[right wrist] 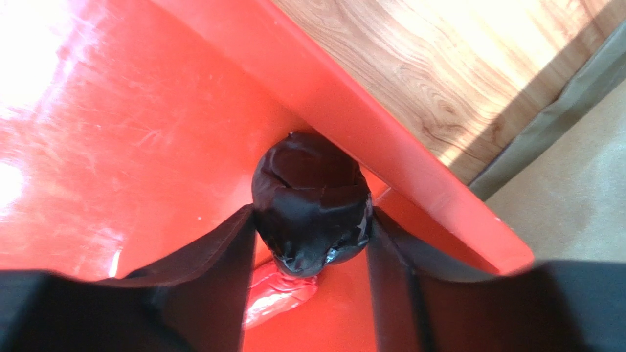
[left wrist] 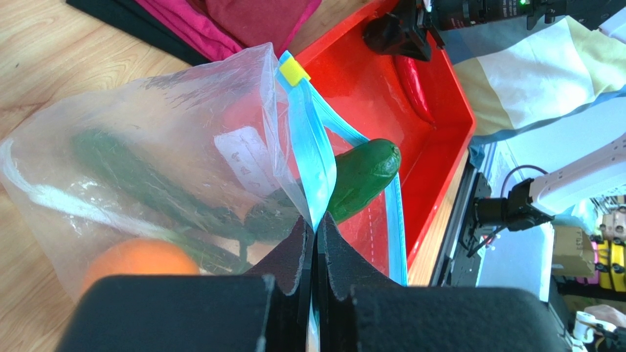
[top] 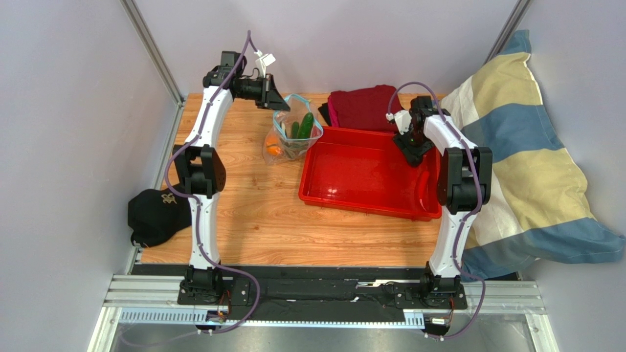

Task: Place the food in the zip-top bag and seal the zipper
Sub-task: Pick up the fake vegetable from the bin.

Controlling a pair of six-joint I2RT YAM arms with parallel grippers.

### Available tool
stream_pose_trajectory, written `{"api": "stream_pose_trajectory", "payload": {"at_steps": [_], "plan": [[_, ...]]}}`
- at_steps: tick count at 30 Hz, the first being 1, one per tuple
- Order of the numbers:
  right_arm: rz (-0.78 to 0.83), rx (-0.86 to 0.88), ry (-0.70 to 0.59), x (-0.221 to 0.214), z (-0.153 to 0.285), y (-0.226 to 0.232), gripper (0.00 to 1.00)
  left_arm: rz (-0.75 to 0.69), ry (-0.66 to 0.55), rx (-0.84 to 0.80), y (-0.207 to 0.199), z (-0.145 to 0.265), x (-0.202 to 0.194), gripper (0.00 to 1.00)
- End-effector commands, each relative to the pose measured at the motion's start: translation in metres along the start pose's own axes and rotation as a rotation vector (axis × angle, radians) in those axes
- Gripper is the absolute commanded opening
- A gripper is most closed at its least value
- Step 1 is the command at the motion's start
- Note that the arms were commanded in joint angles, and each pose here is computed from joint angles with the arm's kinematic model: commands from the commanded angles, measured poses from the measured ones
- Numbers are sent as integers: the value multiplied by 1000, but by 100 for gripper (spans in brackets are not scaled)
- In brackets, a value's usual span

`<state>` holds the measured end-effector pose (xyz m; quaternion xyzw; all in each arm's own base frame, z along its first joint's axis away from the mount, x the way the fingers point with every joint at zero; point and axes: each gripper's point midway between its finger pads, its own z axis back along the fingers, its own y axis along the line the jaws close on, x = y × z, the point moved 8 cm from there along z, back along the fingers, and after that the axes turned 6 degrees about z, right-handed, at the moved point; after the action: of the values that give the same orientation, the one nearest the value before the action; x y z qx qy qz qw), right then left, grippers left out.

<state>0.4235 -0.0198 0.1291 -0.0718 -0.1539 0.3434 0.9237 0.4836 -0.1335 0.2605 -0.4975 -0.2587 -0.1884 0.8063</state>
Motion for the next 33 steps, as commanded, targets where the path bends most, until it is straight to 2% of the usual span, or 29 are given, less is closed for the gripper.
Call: {"api": "stream_pose_trajectory", "payload": {"at_steps": [1,3,8,12,16,20,26,33], "plan": [[-25,12,-83,13,16,-4,47,-19,-17,-23,-1,2,5,0],[-25,25,-115,19,27,-4,39,-19,-17,-23,-1,2,5,0],[-12,77,-292,65,75,6,34,-16,-16,-25,-1,2,4,0],[44,139,-592,129,141,20,35,-17,-17,-26,-1,2,5,0],[168,213,-802,183,182,61,37,-11,-16,-23,-1,2,4,0],[281,234,-975,221,202,94,39,-9,-16,-20,-1,2,4,0],[408,274,-1098,256,208,141,40,-10,-18,-14,-2,3,4,0],[478,305,-1072,269,189,174,46,-11,-18,-16,-1,2,4,0]]}}
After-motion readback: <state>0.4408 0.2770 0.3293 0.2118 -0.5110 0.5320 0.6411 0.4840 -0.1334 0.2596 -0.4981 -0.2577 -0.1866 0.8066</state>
